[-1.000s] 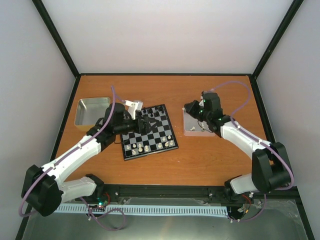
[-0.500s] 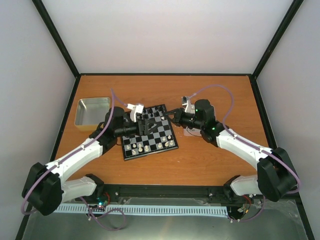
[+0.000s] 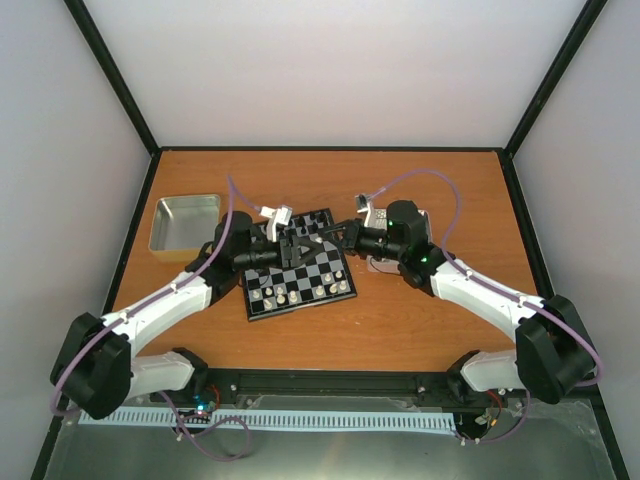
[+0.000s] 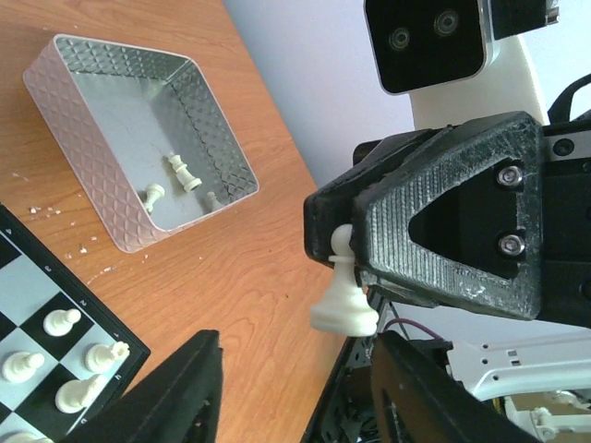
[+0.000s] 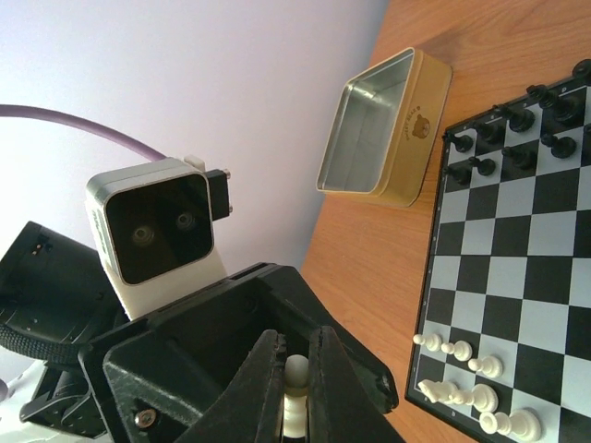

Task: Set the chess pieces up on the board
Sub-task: Place the chess piece on the chessboard.

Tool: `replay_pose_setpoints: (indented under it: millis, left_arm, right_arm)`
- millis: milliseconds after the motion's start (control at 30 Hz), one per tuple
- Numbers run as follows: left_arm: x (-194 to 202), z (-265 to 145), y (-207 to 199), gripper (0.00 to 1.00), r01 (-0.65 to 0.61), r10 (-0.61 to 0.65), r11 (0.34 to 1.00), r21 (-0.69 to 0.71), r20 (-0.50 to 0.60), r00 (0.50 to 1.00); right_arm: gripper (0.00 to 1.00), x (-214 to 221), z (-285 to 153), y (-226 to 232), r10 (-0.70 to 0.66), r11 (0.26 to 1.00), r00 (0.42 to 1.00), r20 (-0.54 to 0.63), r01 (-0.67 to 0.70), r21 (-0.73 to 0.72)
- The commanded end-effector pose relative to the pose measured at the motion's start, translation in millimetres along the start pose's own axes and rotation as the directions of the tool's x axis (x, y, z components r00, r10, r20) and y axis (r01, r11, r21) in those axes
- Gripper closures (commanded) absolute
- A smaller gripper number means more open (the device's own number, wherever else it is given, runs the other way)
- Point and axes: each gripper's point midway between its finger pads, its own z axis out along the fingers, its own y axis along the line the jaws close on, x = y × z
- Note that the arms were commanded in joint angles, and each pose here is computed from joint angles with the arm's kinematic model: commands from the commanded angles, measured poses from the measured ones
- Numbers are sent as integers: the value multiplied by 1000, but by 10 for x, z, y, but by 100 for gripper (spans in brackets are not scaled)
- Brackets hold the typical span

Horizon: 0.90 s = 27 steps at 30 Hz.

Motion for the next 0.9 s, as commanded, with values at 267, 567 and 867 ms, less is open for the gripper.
replay_pose_setpoints:
  millis: [267, 567, 867]
  left_arm:
    - [-180, -6, -234, 63, -69, 67, 995, 71, 28, 997]
    - [-206, -9, -215, 86, -102, 100, 994, 44, 32, 994]
    - [-64, -27, -123, 92, -233, 233, 972, 6, -37, 972]
  right_arm:
    - [97, 132, 22, 100, -55, 998, 997, -59, 52, -46]
    - [97, 199, 40, 23, -61, 998, 994, -90, 58, -29]
    - [56, 79, 36, 52, -110, 993, 991, -81, 113, 40]
